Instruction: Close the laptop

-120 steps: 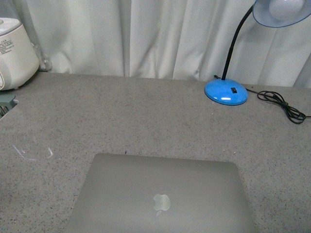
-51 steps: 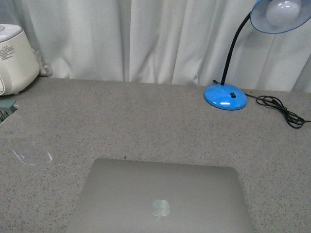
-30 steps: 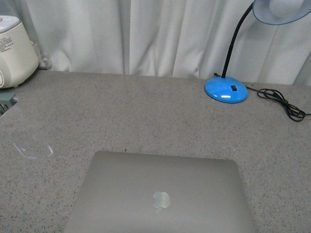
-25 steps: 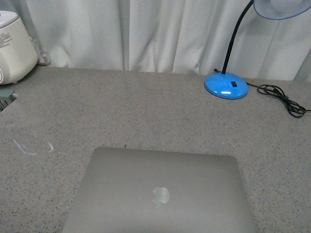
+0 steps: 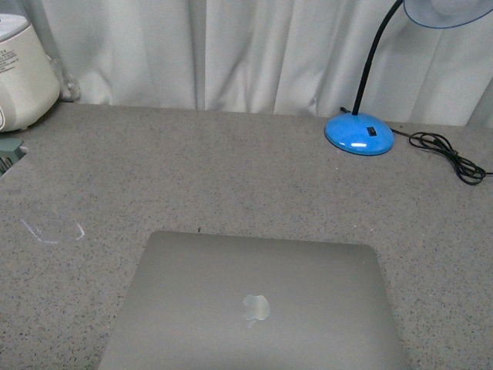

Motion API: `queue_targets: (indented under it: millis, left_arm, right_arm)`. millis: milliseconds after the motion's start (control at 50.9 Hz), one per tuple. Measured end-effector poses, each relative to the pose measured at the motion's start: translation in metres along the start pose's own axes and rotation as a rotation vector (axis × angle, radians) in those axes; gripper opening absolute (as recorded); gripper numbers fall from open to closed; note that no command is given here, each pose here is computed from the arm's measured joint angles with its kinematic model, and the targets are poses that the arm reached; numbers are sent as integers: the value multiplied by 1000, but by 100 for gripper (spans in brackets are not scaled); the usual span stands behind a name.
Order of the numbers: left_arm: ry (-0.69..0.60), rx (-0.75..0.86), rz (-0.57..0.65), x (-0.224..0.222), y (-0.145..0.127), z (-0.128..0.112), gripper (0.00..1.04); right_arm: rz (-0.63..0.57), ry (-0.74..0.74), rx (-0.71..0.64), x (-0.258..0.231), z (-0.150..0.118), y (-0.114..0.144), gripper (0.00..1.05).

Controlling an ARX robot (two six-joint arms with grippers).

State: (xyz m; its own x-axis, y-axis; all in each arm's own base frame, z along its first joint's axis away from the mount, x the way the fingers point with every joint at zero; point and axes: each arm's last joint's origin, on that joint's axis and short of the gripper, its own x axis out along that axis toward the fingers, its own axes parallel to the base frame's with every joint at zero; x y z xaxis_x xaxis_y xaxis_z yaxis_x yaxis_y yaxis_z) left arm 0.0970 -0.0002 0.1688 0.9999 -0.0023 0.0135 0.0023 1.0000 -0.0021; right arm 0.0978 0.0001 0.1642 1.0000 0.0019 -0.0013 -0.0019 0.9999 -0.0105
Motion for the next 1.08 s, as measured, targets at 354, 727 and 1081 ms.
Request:
queue_targets:
  millis: [354, 727, 1081]
  left_arm:
    - [0, 0, 0, 0, 0, 0, 98]
    - [0, 0, 0, 0, 0, 0, 98]
    - [0, 0, 0, 0, 0, 0, 98]
  right_arm:
    - [0, 0, 1, 0, 0, 0, 96]
    - [0, 0, 0, 0, 0, 0, 96]
    - [0, 0, 1, 0, 0, 0, 96]
